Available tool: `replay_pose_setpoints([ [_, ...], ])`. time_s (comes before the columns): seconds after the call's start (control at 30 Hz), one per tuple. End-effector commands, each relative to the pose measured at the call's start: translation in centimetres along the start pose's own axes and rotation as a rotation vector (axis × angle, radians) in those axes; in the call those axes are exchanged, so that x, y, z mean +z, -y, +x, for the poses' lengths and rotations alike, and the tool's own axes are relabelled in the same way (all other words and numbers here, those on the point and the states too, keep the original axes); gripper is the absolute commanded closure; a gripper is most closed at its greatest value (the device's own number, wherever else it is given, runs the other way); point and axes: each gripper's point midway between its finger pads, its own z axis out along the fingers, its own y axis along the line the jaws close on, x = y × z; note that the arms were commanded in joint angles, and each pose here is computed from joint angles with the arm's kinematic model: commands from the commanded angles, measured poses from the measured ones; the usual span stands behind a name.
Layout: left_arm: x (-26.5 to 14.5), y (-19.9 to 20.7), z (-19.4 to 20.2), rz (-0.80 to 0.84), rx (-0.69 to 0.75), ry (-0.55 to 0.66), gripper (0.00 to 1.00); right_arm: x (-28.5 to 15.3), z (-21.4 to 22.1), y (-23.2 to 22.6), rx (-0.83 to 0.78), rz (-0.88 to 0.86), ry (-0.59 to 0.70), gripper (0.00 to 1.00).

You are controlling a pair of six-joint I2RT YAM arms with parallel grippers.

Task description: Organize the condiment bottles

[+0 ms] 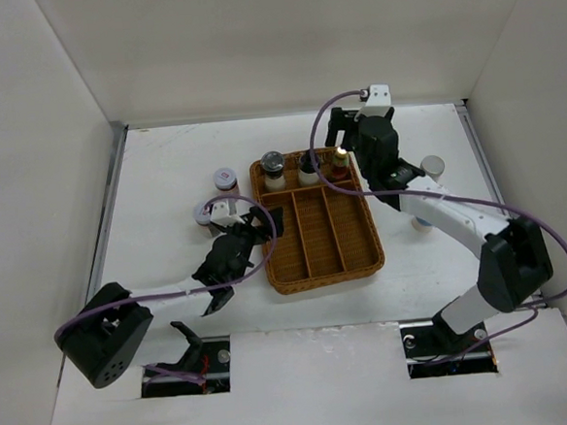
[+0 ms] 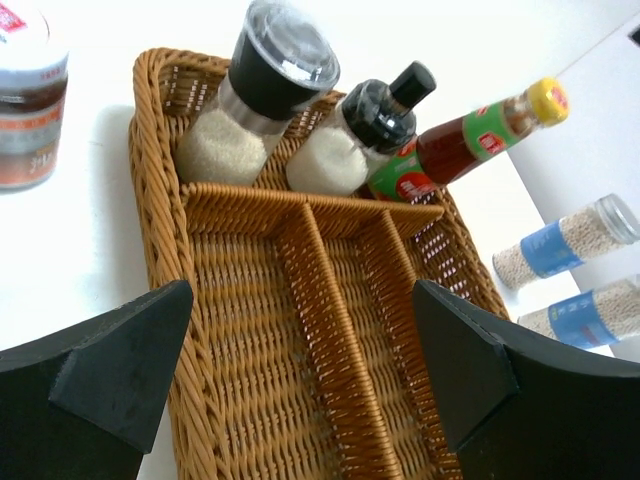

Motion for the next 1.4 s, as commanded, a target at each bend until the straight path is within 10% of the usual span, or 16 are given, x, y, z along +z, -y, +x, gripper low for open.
replay_pose_setpoints([
  [0.0, 0.5, 2.4, -4.0, 0.042, -0.023, 0.088, 0.08, -3.2, -5.1, -1.4, 0.069, -0.077, 0.108, 0.05],
  [0.1, 0.5, 2.1, -5.7, -0.025, 0.004, 0.09, 0.08, -6.5, -5.7, -0.9, 0.107, -0.104, 0.113, 0.12],
  [0.23, 0.0, -0.6, -8.0, -0.207, 0.07, 0.066, 0.12, -10.7, -0.8, -0.5, 0.225, -0.147, 0.032, 0.65],
  [0.3, -0.7, -2.9, -9.1, -0.314, 0.098, 0.05, 0.16, -12.6, 2.4, -0.9, 0.263, -0.174, -0.024, 0.75],
  [0.4, -2.0, -6.1, -10.5, -0.456, 0.135, 0.029, 0.16, -14.6, 5.0, -0.5, 0.289, -0.195, -0.057, 0.68],
  [0.57, -1.6, -10.4, -10.3, -0.601, 0.172, -0.056, 0.08, -16.8, 7.3, 1.1, 0.296, -0.217, -0.06, 0.25],
  [0.97, 1.6, -14.3, -8.1, -0.7, 0.181, -0.167, 0.11, -17.6, 8.9, -0.6, 0.306, -0.299, -0.083, 0.13],
  [1.37, 0.2, -12.0, -10.7, -0.632, 0.17, -0.09, 0.64, -17.9, 8.5, -0.2, 0.319, -0.293, -0.069, 0.11],
])
